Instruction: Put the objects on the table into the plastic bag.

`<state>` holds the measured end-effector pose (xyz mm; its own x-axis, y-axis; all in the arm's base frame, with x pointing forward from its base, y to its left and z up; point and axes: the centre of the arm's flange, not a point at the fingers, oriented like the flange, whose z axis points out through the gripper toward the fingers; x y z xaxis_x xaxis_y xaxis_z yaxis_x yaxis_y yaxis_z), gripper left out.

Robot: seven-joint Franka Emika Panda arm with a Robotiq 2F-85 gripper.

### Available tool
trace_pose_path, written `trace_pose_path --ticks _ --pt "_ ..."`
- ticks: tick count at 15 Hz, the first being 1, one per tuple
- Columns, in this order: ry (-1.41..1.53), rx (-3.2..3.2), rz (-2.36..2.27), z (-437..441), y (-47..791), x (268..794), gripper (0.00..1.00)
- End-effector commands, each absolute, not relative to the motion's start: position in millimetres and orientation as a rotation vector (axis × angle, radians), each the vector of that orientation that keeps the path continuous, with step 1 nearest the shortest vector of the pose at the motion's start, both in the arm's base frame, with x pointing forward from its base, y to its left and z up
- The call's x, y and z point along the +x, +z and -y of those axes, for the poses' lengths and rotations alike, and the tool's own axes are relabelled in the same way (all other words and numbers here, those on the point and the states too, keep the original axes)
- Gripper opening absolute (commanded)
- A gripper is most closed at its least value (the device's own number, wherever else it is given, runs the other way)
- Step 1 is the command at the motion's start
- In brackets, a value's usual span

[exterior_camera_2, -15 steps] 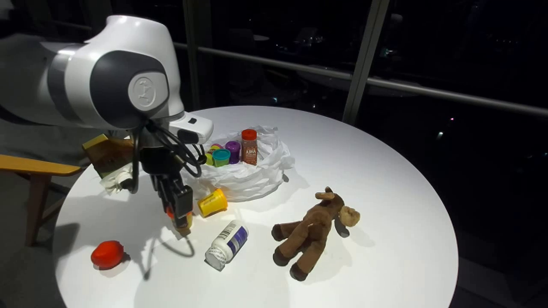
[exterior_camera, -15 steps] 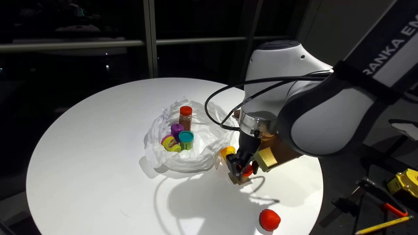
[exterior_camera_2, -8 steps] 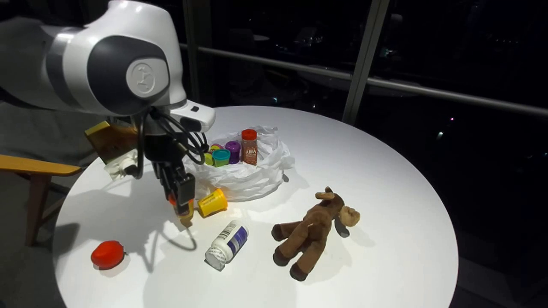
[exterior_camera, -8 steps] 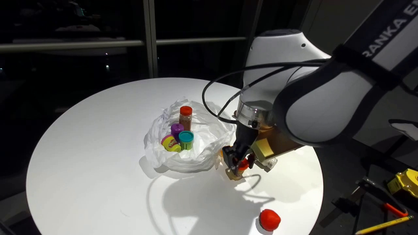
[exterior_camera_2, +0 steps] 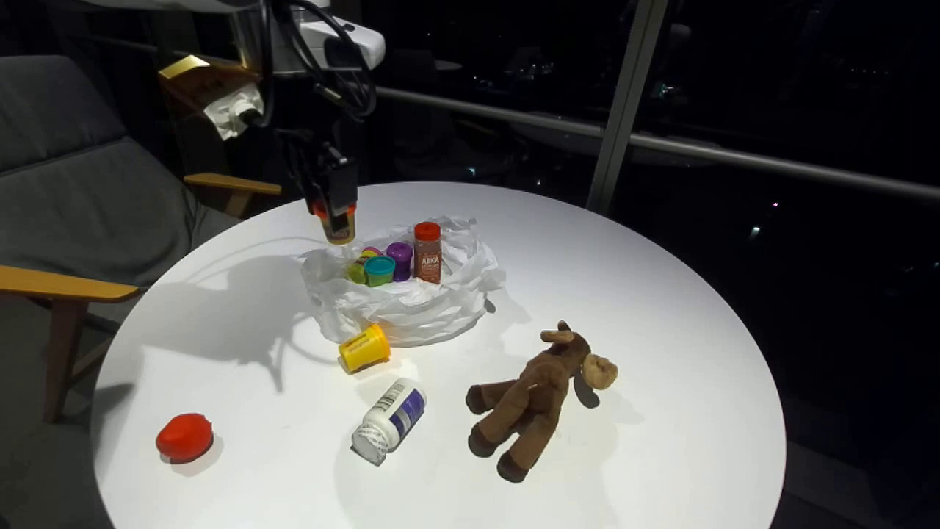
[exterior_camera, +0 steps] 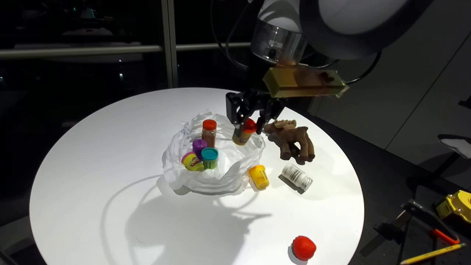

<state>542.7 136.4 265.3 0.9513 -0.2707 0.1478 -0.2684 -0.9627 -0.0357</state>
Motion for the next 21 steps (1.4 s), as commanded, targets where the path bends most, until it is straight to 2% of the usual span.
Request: trace_pose_path --ticks 1,9,15,20,21 --pt "-0.237 -3.086 -0.394 -139 243 588 0.27" --pt "-0.216 -3.168 -0.353 -107 161 647 0.27" --pt "-0.319 -3.195 -0.413 -78 149 688 0.27" --pt "-0.3 -3.21 -0.395 -74 130 699 0.27" --pt "-0.293 -3.213 -0.388 -75 128 700 0.66"
